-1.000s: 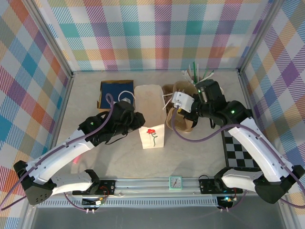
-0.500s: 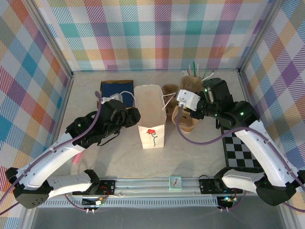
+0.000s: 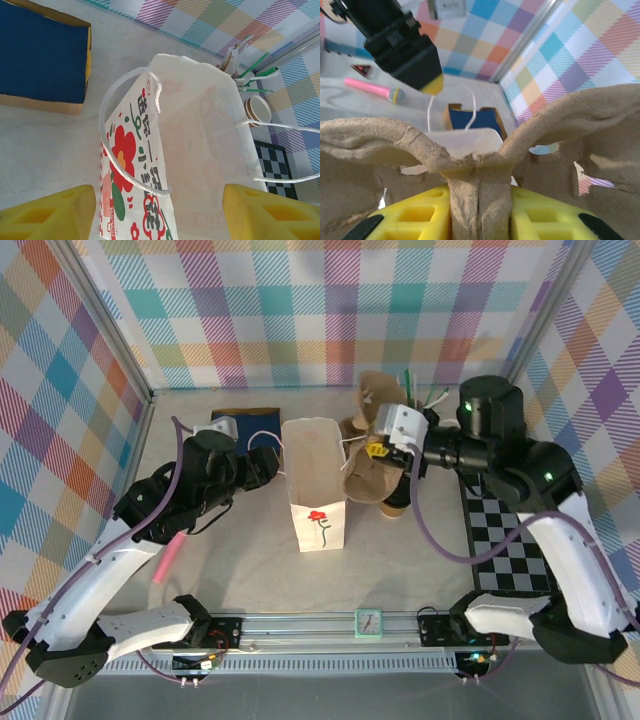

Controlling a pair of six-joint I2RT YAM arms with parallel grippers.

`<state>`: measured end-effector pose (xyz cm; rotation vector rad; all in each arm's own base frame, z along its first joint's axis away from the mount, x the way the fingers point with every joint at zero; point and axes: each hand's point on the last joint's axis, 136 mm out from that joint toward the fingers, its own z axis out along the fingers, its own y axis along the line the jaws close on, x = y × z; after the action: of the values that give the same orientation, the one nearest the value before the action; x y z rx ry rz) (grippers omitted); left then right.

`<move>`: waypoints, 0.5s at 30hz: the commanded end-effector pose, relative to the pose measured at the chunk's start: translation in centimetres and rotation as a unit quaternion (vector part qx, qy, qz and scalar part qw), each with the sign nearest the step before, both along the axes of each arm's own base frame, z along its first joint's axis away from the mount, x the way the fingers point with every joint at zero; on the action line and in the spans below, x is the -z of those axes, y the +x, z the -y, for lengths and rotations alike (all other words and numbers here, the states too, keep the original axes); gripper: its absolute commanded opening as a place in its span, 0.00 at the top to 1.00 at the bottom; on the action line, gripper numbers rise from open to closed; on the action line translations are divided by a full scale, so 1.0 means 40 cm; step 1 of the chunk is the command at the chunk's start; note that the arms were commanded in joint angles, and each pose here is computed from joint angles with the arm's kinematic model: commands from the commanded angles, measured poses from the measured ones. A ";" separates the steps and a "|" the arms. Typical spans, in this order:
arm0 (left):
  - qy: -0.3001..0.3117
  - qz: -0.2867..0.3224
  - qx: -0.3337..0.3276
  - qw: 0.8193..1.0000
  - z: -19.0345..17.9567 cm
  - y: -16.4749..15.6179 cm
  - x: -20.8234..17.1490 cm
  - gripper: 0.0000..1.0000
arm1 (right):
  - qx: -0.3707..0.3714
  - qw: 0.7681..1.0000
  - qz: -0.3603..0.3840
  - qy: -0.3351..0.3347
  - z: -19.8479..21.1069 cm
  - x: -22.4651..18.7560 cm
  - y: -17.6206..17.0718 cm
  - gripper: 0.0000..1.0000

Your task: Pack the takeout coffee

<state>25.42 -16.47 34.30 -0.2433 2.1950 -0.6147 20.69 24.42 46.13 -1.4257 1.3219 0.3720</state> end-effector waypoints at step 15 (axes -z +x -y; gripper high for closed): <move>-0.033 -0.011 -0.017 0.999 -0.045 0.064 0.049 0.31 | -0.099 0.988 -0.116 -0.001 -0.209 0.089 0.119 0.68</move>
<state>27.66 -14.52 32.16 -0.3360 2.2096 -0.6295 26.29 31.91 41.65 -1.5437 1.4067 0.6129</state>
